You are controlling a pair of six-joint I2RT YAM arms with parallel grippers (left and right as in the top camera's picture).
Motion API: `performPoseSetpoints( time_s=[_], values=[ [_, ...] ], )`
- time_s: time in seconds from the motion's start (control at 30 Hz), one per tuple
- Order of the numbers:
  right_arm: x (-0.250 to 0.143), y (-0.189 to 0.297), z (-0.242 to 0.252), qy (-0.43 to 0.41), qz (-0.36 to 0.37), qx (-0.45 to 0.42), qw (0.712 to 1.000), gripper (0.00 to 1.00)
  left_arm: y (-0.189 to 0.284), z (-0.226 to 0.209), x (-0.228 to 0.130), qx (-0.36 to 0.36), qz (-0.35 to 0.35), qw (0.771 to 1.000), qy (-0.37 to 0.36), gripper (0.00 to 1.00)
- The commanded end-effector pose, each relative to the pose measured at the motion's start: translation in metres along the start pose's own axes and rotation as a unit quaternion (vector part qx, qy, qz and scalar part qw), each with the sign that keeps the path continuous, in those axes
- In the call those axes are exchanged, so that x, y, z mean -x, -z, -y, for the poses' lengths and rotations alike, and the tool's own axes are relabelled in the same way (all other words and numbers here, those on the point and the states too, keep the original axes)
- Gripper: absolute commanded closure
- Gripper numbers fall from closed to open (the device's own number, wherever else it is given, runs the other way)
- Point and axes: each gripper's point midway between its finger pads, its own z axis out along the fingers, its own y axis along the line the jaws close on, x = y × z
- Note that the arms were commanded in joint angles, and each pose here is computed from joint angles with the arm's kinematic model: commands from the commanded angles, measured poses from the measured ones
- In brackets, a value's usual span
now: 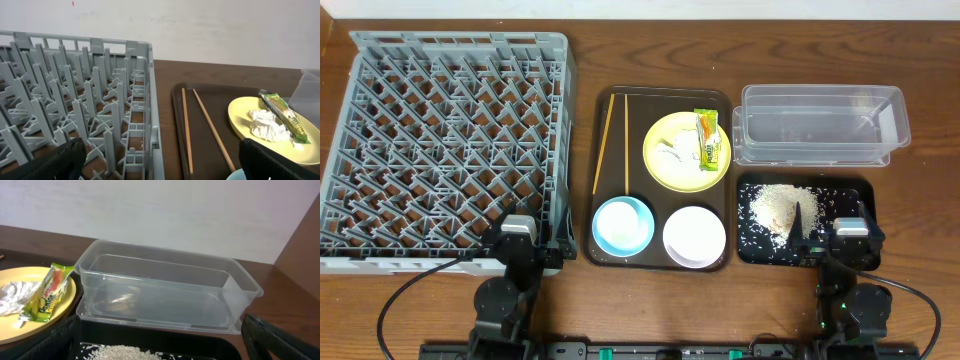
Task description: Sort waste into correct bins and load items into the dishwasher
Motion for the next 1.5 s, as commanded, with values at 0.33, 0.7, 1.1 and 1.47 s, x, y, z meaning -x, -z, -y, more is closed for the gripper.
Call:
performPoseSetpoints(
  time_s=[0.33, 0.7, 1.1, 1.47],
  values=[
    [-0.001, 0.0, 0.002, -0.005, 0.0, -0.005, 1.0, 0.01, -0.001, -0.004, -0.015, 0.01, -0.023, 1.0, 0.0, 0.02],
    [0.0, 0.0, -0.011, -0.019, 0.002, 0.034, 0.999, 0.01, -0.001, -0.004, -0.016, 0.01, -0.024, 1.0, 0.0, 0.02],
    [0.041, 0.02, -0.066, -0.097, 0.051, 0.213, 0.971, 0.01, 0.002, 0.019, 0.003, -0.053, -0.008, 0.998, 0.028, 0.02],
    [0.114, -0.004, -0.061, -0.122, -0.073, 0.226, 0.964, 0.01, 0.0, 0.036, 0.059, -0.062, -0.123, 0.989, 0.055, 0.02]
  ],
)
